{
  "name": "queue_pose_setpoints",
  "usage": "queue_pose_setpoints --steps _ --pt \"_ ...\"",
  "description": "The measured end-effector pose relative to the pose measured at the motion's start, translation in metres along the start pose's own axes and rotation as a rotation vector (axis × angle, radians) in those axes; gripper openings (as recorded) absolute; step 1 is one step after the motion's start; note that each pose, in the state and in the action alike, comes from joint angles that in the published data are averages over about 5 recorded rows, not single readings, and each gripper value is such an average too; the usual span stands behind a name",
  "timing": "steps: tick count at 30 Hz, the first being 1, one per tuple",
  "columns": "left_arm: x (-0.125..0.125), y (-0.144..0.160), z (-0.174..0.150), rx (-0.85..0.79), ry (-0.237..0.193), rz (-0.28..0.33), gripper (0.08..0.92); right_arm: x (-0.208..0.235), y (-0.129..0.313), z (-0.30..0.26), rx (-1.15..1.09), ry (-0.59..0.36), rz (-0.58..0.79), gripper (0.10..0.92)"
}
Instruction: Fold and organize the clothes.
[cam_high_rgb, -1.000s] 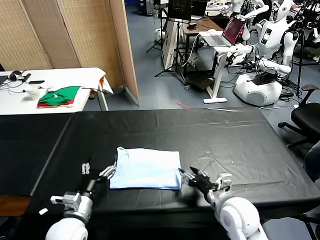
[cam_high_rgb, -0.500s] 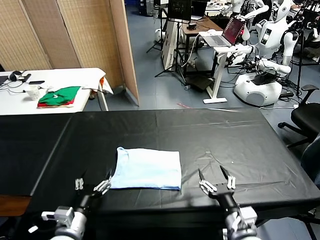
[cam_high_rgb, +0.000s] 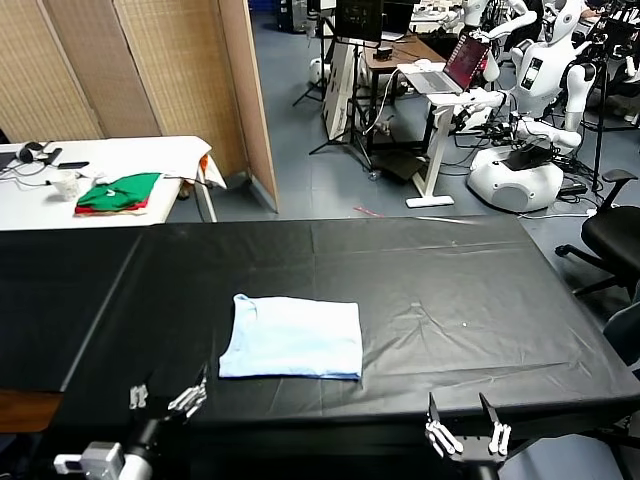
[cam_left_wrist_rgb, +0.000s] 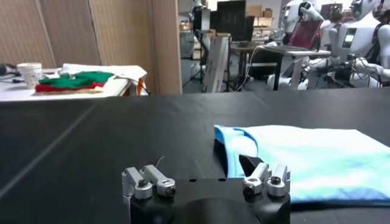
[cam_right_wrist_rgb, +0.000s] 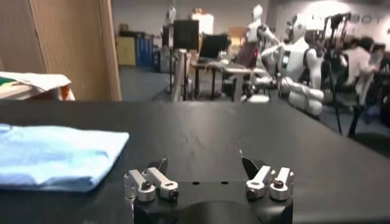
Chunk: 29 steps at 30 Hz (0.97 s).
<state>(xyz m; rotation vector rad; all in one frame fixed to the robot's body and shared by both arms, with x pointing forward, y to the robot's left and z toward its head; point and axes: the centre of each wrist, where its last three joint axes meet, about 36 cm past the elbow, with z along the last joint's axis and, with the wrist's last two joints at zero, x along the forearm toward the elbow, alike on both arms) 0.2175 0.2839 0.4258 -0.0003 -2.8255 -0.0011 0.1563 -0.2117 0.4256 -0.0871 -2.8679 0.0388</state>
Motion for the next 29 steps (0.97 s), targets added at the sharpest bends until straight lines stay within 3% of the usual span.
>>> queue_pose_setpoints --steps 8,16,29 --pt "0.018 0.004 0.023 -0.001 -0.034 -0.014 0.907 0.01 0.005 -0.01 -0.02 0.039 -0.018 0.907" --pt "0.038 0.004 0.035 0.007 -0.011 -0.031 0.907 0.01 0.004 -0.01 -0.011 0.056 -0.027 0.907" --pt "0.043 0.005 0.037 0.004 0.005 -0.033 0.907 0.01 0.004 -0.008 -0.004 0.064 -0.035 0.907"
